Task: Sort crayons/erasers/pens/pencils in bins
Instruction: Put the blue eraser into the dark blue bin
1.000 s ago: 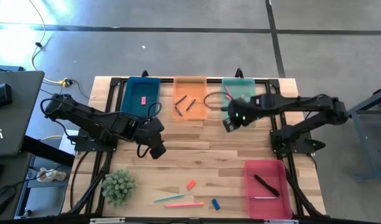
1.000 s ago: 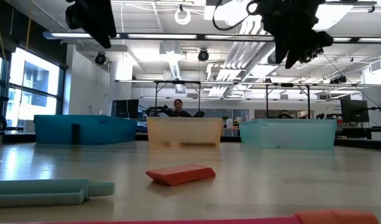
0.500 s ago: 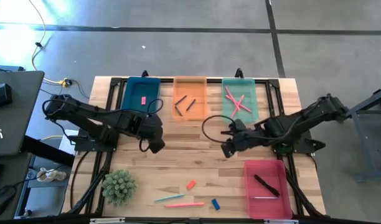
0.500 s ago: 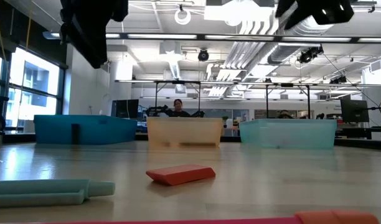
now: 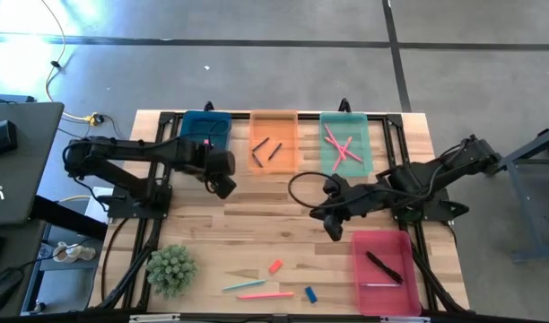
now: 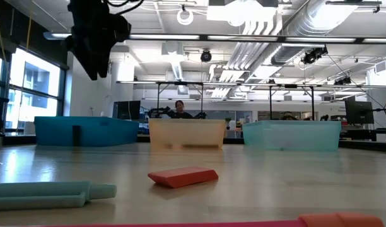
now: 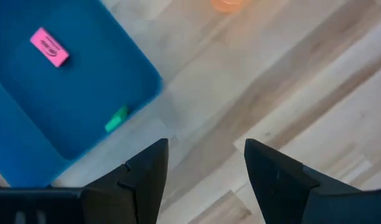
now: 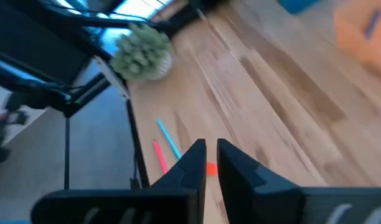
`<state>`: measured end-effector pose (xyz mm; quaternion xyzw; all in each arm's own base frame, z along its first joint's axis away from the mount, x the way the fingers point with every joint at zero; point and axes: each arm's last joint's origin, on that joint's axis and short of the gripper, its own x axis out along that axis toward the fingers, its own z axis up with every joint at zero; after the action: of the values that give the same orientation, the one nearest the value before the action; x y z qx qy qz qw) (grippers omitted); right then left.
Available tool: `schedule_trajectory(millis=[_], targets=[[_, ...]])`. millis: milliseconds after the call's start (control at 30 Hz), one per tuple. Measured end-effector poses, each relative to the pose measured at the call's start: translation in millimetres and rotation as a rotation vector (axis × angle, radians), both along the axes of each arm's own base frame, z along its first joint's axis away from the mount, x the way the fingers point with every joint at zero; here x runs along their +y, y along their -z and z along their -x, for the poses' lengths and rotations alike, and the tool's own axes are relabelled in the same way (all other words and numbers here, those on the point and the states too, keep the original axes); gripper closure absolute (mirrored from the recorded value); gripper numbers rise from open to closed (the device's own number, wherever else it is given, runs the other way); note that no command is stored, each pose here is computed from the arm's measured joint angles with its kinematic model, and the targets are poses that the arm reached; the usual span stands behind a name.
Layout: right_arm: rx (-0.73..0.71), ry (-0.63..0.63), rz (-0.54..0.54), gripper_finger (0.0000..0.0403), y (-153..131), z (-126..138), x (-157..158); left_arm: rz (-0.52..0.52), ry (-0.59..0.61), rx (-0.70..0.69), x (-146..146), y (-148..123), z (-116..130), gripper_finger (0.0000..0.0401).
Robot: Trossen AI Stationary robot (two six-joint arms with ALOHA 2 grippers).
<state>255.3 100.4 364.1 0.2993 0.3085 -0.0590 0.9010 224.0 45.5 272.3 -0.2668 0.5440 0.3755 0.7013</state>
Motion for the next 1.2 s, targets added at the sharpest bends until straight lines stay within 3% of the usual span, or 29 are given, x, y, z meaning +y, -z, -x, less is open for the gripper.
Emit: schedule_trajectory(millis=[133, 333, 533, 833, 1000, 1200], targets=[[-0.007, -0.048, 0.048, 0.0396, -17.0, -4.6, 2.1, -0.002, -0.037, 0.003, 11.1, 0.0, 2.5, 0.0202], [0.187, -0.015, 0.052, 0.04, -16.1, -21.3, 10.6, -0.01, -0.017, 0.019, 20.3, 0.1, 5.0, 0.0202], [0.359, 0.071, 0.015, 0.0401, 4.8, -38.7, 27.3, -0.017, 0.059, 0.052, 23.3, 0.2, 7.0, 0.0202], [0.557, 0.145, -0.088, 0.0399, 55.3, -60.4, 63.9, 0.015, 0.149, 0.218, 31.6, 1.4, 23.7, 0.0202], [0.64, 0.215, -0.121, 0.0372, 81.7, -67.9, 80.6, -0.014, 0.173, 0.249, 36.4, 1.0, 26.4, 0.0202], [0.735, 0.296, -0.194, 0.03, 108.7, -73.8, 97.7, -0.026, 0.185, 0.26, 38.8, 0.8, 27.3, 0.0202]])
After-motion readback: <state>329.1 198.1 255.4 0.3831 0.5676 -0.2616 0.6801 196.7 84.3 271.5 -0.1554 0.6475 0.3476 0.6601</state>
